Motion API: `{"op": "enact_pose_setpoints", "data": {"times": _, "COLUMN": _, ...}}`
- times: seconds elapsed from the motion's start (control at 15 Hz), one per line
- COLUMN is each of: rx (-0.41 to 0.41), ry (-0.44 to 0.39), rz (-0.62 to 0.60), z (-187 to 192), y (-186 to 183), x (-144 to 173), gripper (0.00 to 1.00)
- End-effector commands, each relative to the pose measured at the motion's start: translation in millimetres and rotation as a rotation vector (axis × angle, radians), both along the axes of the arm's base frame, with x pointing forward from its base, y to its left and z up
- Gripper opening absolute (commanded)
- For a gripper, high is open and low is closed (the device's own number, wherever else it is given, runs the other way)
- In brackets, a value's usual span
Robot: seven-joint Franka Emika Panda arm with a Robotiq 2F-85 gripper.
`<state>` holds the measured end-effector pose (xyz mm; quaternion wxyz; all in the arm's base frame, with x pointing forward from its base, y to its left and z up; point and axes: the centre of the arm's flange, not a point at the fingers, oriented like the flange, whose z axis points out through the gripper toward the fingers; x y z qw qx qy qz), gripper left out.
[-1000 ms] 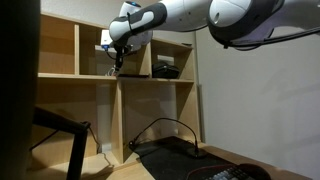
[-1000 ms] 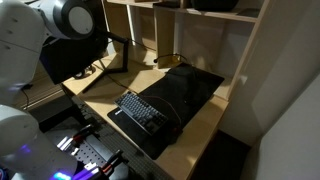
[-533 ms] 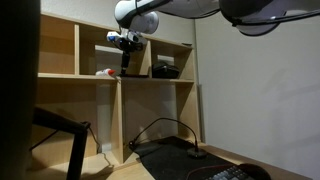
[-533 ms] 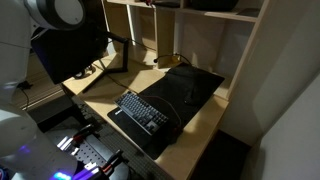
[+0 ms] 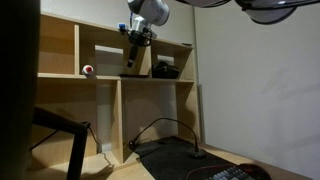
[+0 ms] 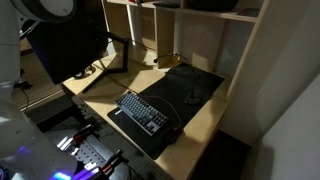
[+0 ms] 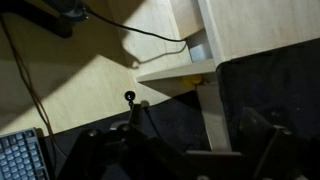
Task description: Move the white bottle to the middle shelf
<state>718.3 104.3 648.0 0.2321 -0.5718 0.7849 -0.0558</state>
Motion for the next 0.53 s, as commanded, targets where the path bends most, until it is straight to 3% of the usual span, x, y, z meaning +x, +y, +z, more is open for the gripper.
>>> {"op": "enact_pose_setpoints", "data": {"times": 0.0, "rx": 0.094, "ry": 0.116, "rz": 0.053, "z": 14, "y": -27, "x": -43, "gripper": 1.00}}
{"op": "enact_pose_setpoints", "data": {"times": 0.2, "rx": 0.132, "ry": 0.141, "rz": 0.073, "z": 37, "y": -44, "x": -69, "gripper": 1.00}}
{"op": "enact_pose_setpoints", "data": {"times": 0.27, "rx": 0.103, "ry": 0.108, "rz": 0.045, "z": 35, "y": -31, "x": -37, "gripper": 1.00}}
{"op": "enact_pose_setpoints", "data": {"times": 0.47, "rx": 0.117, "ry": 0.112, "rz": 0.049, "z": 51, "y": -40, "x": -52, "gripper": 1.00}}
